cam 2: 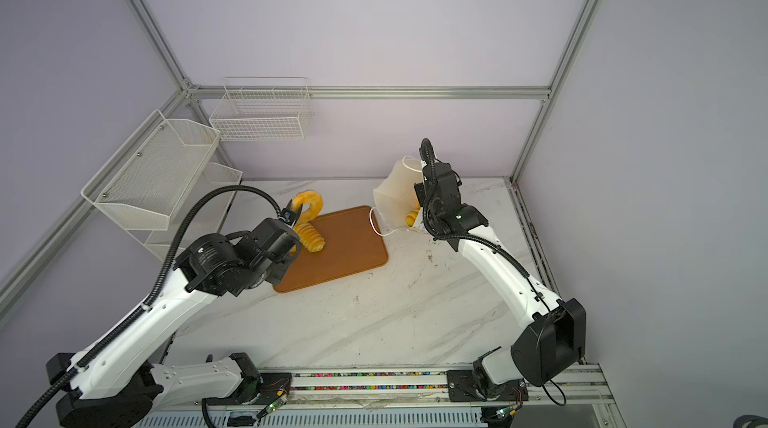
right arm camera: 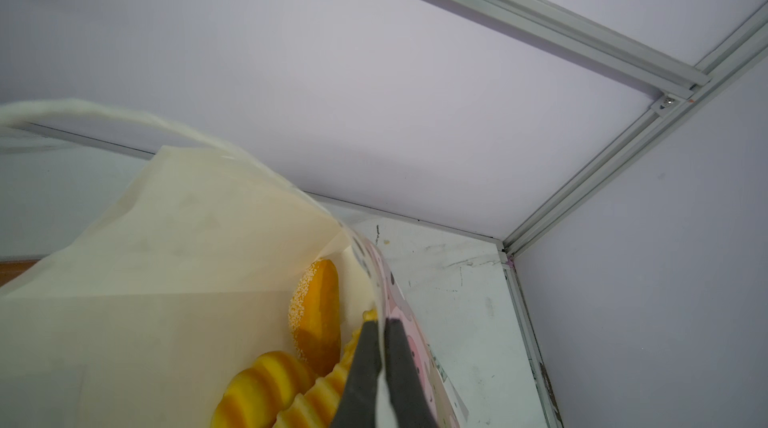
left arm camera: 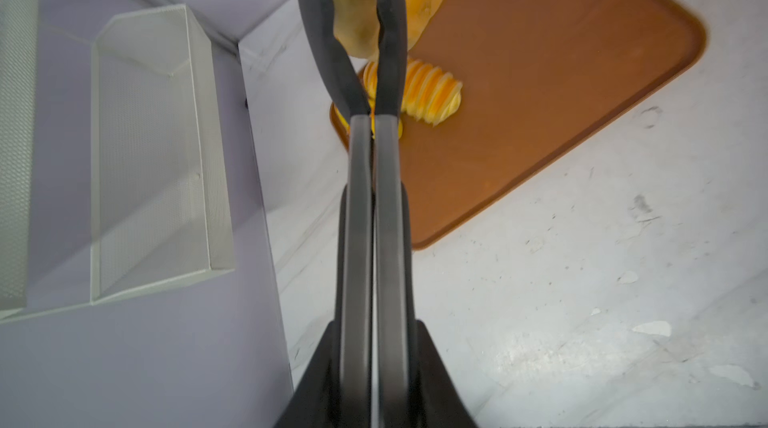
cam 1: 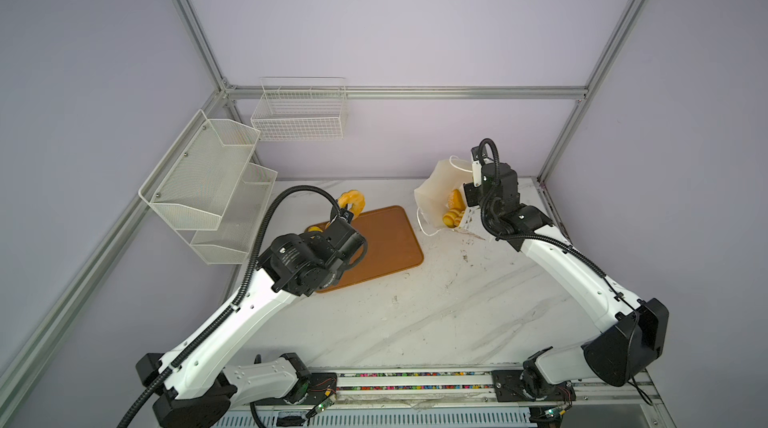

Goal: Take the fake bread out of the paper bag
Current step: 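Lower the ring bread onto the tray with the left tongs and release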

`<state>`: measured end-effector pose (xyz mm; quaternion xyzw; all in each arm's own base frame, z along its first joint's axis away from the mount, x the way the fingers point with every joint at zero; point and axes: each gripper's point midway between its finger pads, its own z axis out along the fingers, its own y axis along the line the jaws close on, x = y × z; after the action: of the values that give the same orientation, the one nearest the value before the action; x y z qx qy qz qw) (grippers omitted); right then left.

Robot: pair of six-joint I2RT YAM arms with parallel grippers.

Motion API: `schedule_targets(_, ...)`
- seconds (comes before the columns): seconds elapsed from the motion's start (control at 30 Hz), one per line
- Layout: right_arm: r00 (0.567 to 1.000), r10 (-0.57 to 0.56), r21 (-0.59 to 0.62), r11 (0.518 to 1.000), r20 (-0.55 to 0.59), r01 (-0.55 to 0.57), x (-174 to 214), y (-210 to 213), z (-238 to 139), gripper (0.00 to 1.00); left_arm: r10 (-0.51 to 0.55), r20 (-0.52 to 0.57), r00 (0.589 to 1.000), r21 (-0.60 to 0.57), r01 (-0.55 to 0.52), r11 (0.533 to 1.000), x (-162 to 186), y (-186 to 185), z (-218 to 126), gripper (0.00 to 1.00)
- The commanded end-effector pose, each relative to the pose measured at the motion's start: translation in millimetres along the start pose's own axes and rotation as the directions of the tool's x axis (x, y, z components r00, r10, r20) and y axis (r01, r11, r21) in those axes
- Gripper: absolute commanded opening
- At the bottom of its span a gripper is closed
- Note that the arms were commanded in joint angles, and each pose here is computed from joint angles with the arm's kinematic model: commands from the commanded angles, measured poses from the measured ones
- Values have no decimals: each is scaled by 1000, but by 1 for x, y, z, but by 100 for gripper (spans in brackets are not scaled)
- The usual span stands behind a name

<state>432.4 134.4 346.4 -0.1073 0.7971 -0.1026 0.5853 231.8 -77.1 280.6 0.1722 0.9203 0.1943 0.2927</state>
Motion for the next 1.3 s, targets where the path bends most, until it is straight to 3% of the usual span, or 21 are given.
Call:
schedule_targets(0.0, 1000, -2, 18, 1000, 19, 2, -11, -6, -2, 0, -40, -85, 996, -65, 35, 997, 9, -6, 22, 0)
schedule_targets(0.2, 1000, 8, 4, 1000, 14, -8, -5, -5, -6, 0, -56, -204, 977, -110, 34, 993, 15, -21, 39, 0)
schedule_targets(0.37, 1000, 16, -7, 1000, 13, -15, 0, -4, -10, 0, -61, -340, 939, -240, -24, 970, 34, -21, 47, 0)
schedule_targets(0.57, 999, 32, -35, 999, 1, -32, 9, 1, -10, 0, -112, -434, 894, -222, 15, 975, 63, -38, 55, 0)
schedule_targets(1.0, 999, 44, -76, 996, -3, -44, 12, 11, -6, 0, -185, -464, 866, -280, 55, 958, 97, -20, 57, 0)
schedule_targets(1.27, 999, 47, -89, 995, -11, -47, 14, 15, -4, 0, -146, -565, 812, -334, -64, 940, 122, -20, 74, 0)
